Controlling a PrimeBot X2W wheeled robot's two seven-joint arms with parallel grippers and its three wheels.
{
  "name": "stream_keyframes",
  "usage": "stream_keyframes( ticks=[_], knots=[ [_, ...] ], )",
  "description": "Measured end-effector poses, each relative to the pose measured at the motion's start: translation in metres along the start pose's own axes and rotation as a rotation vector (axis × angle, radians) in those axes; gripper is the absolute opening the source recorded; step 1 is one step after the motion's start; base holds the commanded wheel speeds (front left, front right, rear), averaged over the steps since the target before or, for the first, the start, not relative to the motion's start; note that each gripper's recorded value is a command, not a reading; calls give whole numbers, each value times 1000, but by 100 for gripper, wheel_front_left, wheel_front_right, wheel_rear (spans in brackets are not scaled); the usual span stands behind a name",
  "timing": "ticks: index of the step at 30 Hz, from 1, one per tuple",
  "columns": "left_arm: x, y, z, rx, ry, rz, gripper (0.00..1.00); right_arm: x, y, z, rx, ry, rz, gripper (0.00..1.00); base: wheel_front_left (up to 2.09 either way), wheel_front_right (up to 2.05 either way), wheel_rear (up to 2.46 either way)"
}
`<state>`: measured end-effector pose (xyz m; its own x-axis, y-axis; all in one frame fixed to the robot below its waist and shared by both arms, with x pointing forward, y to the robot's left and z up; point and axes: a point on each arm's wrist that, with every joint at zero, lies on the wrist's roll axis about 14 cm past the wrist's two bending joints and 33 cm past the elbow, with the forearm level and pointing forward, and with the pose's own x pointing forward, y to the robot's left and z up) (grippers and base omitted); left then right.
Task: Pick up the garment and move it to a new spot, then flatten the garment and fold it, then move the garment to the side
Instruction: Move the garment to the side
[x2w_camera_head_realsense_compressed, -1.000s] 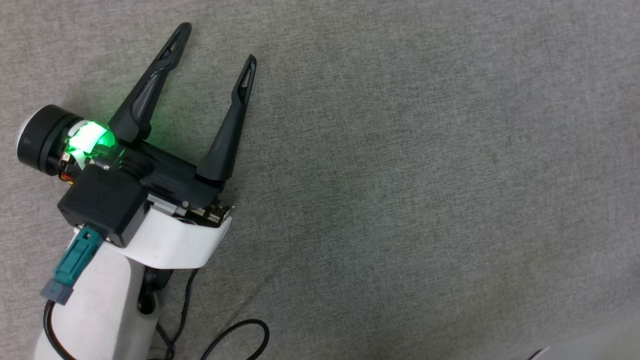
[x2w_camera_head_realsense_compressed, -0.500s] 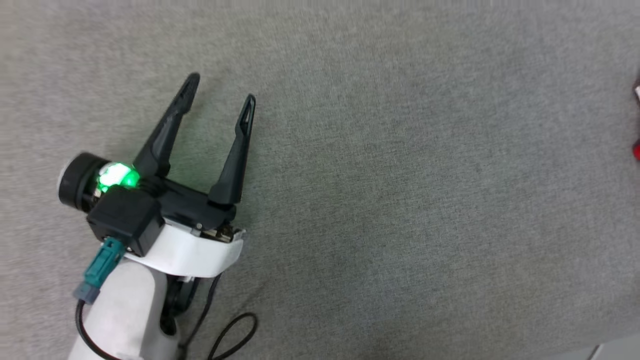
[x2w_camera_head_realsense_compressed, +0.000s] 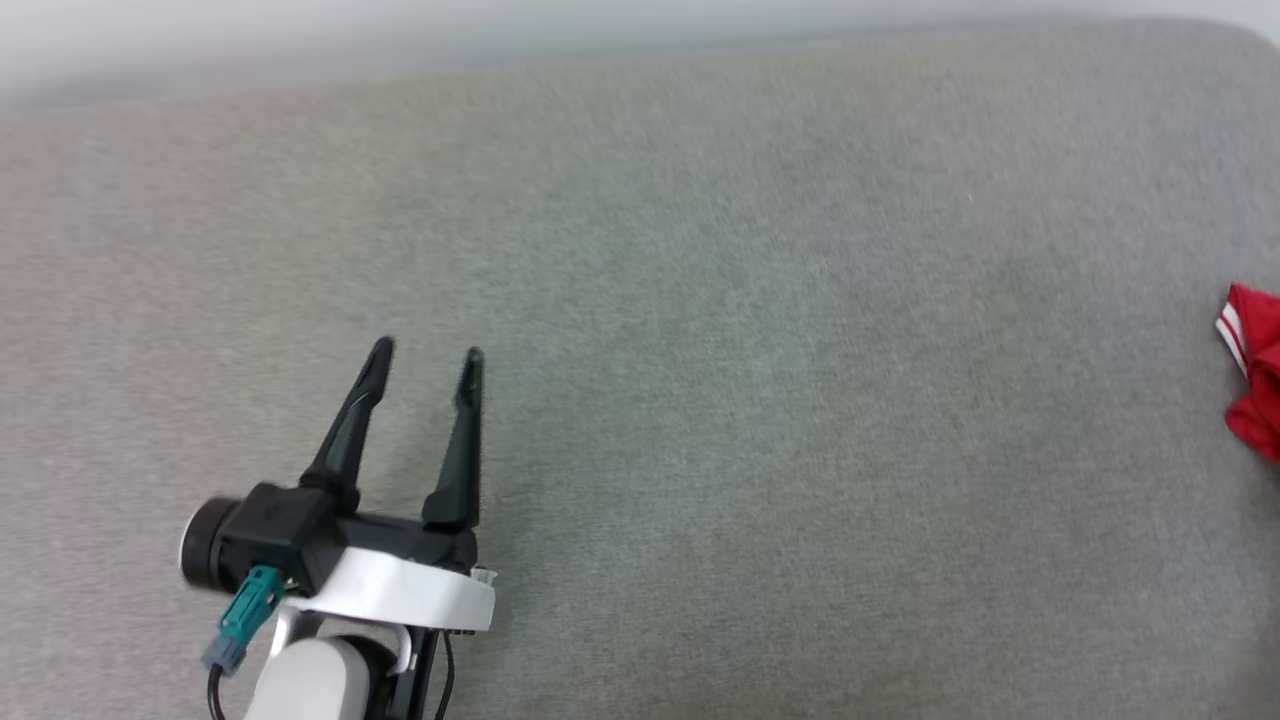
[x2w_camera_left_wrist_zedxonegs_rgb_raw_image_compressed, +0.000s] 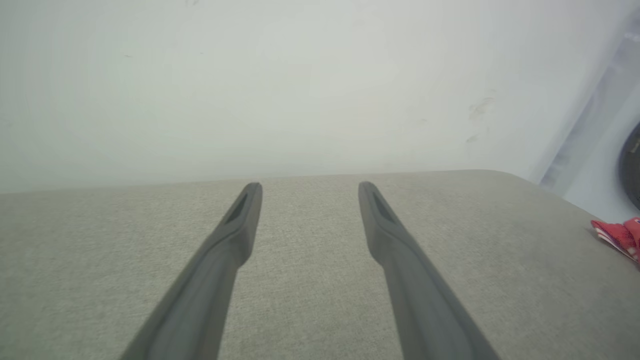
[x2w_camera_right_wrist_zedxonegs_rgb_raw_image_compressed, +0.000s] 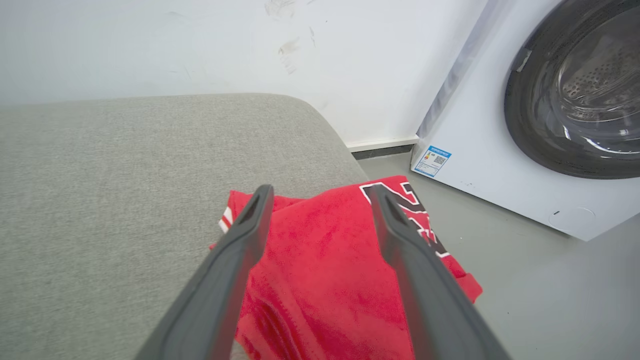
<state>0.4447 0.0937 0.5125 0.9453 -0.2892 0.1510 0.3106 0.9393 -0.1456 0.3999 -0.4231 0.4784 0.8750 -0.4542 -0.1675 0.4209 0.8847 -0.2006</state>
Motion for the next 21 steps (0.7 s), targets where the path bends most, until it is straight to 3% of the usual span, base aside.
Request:
stream_keyframes(
  ticks=[2, 3, 9, 15, 21],
  knots=[
    [-11, 7, 9, -4, -13, 48, 100, -7, 24, 7, 12, -24, 61, 100, 0, 0, 0],
    [-27, 13, 19, 6, -24, 83, 100, -17, 52, 24, 29, -76, 136, 100, 0, 0, 0],
    [-53, 28, 34, 50, -41, 150, 100, -48, 114, 59, 80, -183, 290, 100, 0, 0, 0],
    [-80, 34, 43, 75, -48, 189, 100, -94, 152, 74, 131, -225, 402, 100, 0, 0, 0],
    [-101, 36, 47, 85, -50, 215, 100, -132, 160, 80, 153, -239, 457, 100, 0, 0, 0]
  ],
)
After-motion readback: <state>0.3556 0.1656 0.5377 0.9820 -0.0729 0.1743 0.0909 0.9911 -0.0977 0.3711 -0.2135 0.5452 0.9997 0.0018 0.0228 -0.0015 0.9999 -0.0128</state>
